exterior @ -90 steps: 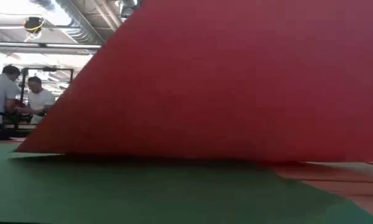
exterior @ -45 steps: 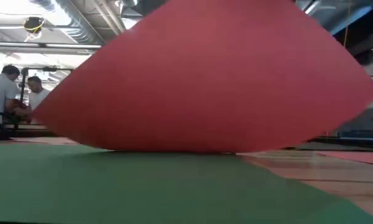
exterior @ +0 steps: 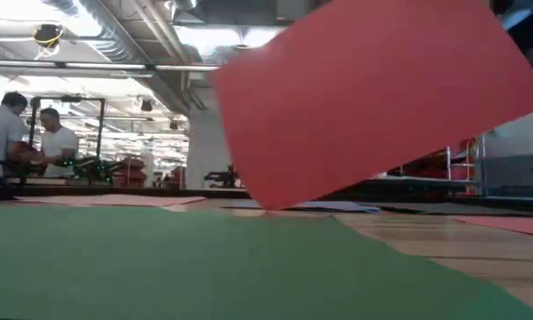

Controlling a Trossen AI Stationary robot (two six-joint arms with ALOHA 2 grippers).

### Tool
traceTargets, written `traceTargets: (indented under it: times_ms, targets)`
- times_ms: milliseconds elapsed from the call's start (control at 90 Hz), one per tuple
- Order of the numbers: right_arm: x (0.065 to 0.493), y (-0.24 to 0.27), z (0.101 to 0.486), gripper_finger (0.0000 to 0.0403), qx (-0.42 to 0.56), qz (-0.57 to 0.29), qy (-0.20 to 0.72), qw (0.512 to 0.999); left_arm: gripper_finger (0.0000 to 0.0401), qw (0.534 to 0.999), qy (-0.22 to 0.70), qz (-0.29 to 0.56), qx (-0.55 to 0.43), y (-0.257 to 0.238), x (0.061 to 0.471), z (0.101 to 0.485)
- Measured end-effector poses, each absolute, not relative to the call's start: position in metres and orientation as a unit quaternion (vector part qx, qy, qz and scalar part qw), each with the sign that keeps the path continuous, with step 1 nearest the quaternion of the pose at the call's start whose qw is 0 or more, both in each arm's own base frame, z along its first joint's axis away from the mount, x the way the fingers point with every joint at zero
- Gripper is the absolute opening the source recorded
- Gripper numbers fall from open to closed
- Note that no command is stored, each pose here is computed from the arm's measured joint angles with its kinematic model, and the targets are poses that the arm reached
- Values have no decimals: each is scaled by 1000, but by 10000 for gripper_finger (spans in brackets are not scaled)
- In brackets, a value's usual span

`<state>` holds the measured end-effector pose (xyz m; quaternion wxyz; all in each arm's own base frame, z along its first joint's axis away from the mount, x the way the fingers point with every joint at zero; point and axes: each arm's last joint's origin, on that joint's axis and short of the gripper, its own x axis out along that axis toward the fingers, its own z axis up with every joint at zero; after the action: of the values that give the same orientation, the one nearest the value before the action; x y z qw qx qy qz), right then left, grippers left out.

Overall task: Organize paper
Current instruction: Stack the red paper on top of the other red paper on the table

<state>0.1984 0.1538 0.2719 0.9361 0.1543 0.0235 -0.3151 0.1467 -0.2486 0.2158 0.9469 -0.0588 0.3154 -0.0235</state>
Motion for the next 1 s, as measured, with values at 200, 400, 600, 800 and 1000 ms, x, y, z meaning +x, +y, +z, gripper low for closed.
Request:
traceTargets:
  times_ms: [200,400,600,800,1000]
  targets:
    - [185,151,262,0,211,-329,0,920,0,947,315,-23,-62,-249,147,216]
    - [182,147,258,0,225,-350,-38,909,0,947,314,-21,-65,-248,147,216]
    - [180,139,253,0,224,-360,-17,906,0,947,314,-19,-70,-248,147,216]
    - [173,127,243,0,231,-374,77,895,0,946,314,-18,-73,-248,147,216]
    - [163,123,234,0,244,-395,193,865,0,946,314,-16,-73,-248,148,216]
